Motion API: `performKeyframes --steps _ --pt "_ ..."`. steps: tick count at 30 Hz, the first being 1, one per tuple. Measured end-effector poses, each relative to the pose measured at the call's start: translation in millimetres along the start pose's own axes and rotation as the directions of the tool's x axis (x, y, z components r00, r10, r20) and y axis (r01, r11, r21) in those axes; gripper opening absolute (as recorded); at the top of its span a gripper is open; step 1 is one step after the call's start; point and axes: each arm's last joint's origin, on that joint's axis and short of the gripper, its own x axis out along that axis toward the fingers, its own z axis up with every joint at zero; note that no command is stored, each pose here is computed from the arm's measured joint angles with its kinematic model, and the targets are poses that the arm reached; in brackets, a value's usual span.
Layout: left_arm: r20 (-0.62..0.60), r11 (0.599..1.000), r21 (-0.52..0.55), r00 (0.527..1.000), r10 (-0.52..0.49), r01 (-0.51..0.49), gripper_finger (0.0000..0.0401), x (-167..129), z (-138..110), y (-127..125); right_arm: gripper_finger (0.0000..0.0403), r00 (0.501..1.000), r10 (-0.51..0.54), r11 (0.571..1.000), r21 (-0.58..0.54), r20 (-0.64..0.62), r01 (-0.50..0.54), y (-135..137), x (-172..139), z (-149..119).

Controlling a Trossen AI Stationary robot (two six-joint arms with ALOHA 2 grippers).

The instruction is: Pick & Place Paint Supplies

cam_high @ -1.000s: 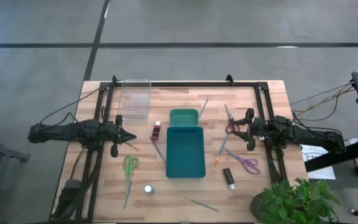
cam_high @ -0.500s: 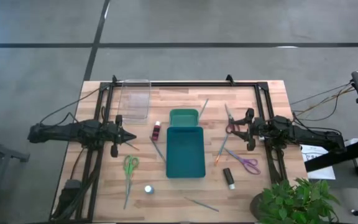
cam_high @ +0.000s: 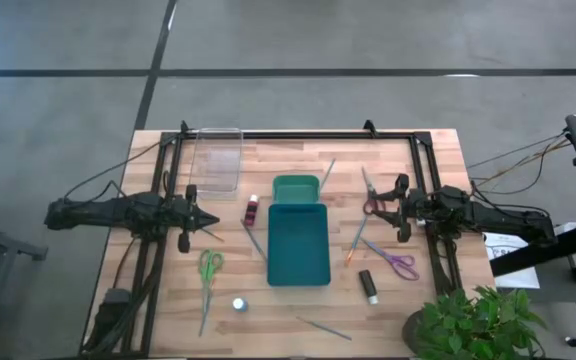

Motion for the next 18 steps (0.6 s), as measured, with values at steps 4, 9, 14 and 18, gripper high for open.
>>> performKeyframes --steps 4,9,14,18 --pt "0.0 1.0 0.0 1.0 0.0 0.0 0.0019 0.0 -0.1 0.0 0.0199 1.0 0.0 1.0 0.0 0.0 0.0 0.0 0.0 0.0" --pt "0.0 1.0 0.0 1.0 0.0 0.0 0.0019 0.0 0.0 0.0 0.0199 1.0 0.0 1.0 0.0 0.0 0.0 0.0 0.0 0.0" --pt "0.0 1.0 0.0 1.0 0.0 0.0 0.0019 0.0 -0.1 0.0 0.0199 1.0 0.0 1.0 0.0 0.0 0.0 0.0 0.0 -0.1" --pt "0.0 1.0 0.0 1.0 0.0 0.0 0.0019 0.0 0.0 0.0 0.0199 1.0 0.0 1.0 -0.012 0.005 0.0 0.0 0.0 0.5"
